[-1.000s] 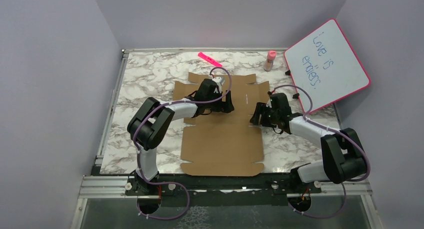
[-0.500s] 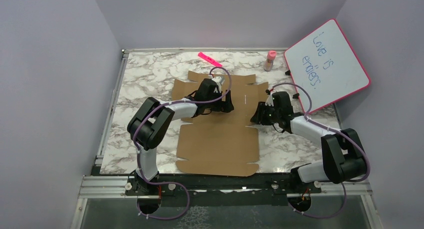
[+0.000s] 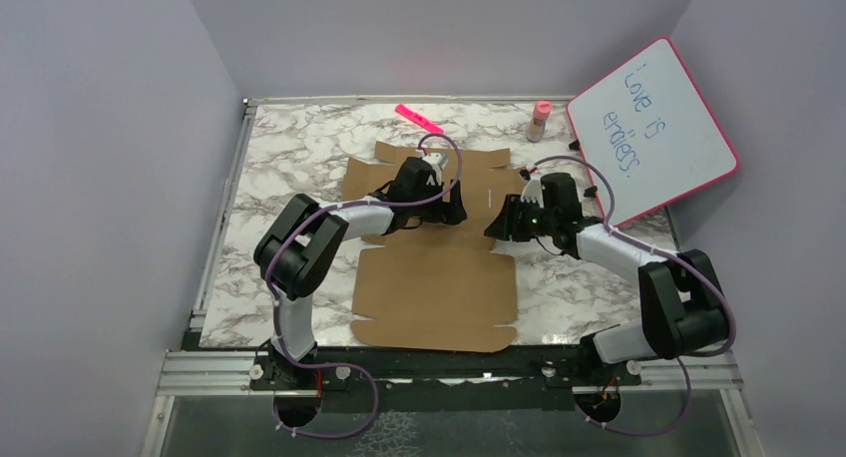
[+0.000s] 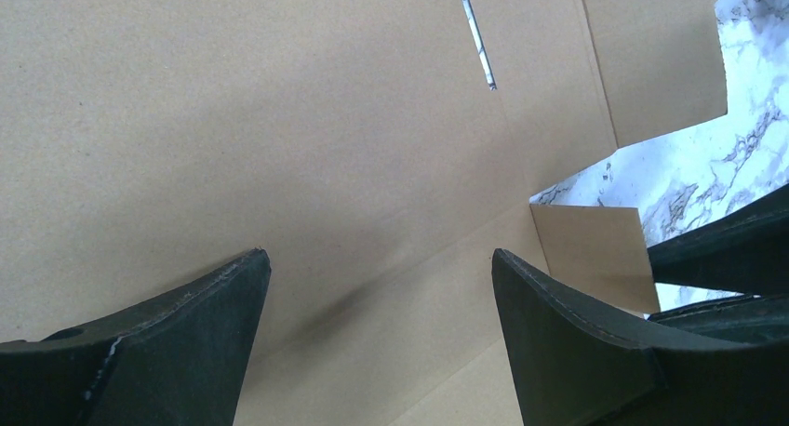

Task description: Fold the paper box

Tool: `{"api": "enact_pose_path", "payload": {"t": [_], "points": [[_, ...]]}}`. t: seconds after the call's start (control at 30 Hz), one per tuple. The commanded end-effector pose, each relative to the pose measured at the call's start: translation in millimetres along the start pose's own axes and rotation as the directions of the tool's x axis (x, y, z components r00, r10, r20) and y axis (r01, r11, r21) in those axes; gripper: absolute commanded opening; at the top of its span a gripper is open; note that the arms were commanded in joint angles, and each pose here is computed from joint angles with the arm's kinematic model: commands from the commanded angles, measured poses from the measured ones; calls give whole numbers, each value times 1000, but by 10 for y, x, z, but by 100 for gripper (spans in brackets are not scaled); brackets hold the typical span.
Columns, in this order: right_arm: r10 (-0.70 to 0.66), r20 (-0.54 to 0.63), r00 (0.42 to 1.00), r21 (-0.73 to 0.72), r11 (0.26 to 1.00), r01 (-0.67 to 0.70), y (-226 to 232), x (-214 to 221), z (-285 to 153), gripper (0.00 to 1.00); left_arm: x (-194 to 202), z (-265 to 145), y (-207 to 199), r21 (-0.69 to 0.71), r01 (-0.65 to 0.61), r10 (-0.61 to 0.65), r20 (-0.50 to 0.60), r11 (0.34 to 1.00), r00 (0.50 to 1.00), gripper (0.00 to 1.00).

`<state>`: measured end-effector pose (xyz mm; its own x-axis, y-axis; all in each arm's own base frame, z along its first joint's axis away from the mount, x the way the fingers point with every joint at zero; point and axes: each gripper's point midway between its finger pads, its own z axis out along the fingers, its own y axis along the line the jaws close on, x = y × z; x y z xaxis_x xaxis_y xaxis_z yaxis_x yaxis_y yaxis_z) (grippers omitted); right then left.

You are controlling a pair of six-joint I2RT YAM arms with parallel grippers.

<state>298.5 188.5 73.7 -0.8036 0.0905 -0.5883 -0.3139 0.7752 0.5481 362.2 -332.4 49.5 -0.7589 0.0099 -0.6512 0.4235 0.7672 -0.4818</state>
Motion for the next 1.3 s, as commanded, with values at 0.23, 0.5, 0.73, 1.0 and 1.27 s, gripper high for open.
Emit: {"api": "enact_pose_path", "payload": {"t": [0.23,0.5,0.73,1.0,1.27], "points": [[2,-28,1000,-119,993,-6,250,-16,221,41,342,26,-16,29,31,-29,-82,999,996,90],[-10,-40,999,-76,997,7,197,14,255,43,268,-80,-68,40,27,-25,-45,999,999,90],[-94,35,995,54,994,92,183,-348,-6,51,-54,-231,-157,26,11,-12,48,1000,999,92],[-238,132,962,88,970,228,338,-869,-156,62,-671,-494,61,-42,37,-28,191,998,981,94],[-291,214,933,82,957,279,395,-1159,-53,77,-1096,-862,889,-175,143,-92,272,974,958,95]]}}
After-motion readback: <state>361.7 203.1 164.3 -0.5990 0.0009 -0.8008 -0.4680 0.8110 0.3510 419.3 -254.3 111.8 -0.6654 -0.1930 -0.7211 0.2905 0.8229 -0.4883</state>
